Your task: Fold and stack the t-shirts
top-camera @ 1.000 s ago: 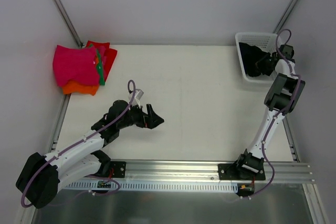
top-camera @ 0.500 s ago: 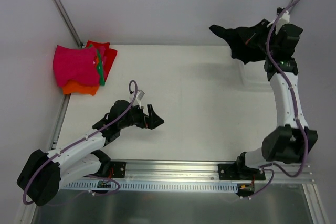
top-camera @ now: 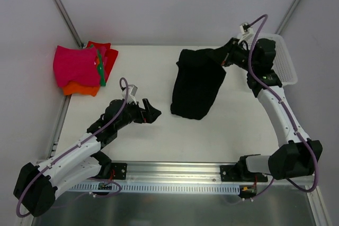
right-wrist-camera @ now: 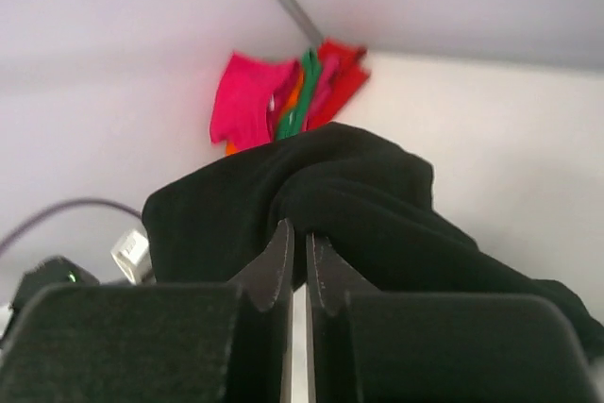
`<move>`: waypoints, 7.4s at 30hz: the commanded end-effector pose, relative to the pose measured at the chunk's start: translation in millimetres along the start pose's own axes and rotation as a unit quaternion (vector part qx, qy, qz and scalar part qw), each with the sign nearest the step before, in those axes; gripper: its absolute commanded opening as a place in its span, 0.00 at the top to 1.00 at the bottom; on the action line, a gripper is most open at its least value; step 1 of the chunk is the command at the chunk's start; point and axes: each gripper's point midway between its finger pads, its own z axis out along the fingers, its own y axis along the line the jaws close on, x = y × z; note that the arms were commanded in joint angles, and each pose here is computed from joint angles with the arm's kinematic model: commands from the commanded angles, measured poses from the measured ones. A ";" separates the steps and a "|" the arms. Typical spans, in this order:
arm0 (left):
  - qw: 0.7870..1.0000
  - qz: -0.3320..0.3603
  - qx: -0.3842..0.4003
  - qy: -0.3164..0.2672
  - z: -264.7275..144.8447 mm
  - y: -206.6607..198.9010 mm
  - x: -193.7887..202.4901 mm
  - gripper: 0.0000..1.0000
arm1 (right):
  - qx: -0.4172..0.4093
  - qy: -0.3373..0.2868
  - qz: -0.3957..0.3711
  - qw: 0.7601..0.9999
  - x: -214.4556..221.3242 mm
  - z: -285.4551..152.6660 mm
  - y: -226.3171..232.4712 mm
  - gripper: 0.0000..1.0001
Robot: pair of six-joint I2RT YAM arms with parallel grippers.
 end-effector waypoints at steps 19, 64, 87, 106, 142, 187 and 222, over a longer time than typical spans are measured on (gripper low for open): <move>0.993 0.026 -0.069 -0.090 -5.5 -9.5 -78.9 0.01 | 0.418 -0.190 -0.171 0.872 -48.1 -138.9 -54.5 0.99; 0.966 -0.014 -0.256 -0.019 7.9 62.6 -68.9 0.01 | 0.275 0.154 -0.109 0.943 154.5 -15.6 -6.3 0.01; 0.915 -0.145 -0.326 0.187 57.8 148.7 21.2 0.92 | 0.273 0.108 -0.081 0.952 152.8 -70.4 -3.3 0.01; 0.987 0.093 -0.127 -0.005 -29.0 -65.2 -57.4 1.00 | 0.284 0.117 -0.054 0.950 194.1 -95.9 -20.3 0.00; 0.862 0.336 0.035 0.377 -85.8 -195.0 285.4 0.01 | 0.416 0.129 -0.079 0.897 146.5 -77.3 -67.1 0.01; 0.980 0.100 -0.170 -0.015 -69.5 -33.6 18.8 0.01 | 0.051 0.384 0.163 0.908 342.4 38.6 -1.2 0.85; 0.976 0.136 -0.158 0.060 -19.1 -52.4 49.5 0.01 | 0.548 0.181 -0.068 0.814 207.4 -188.4 -84.2 0.99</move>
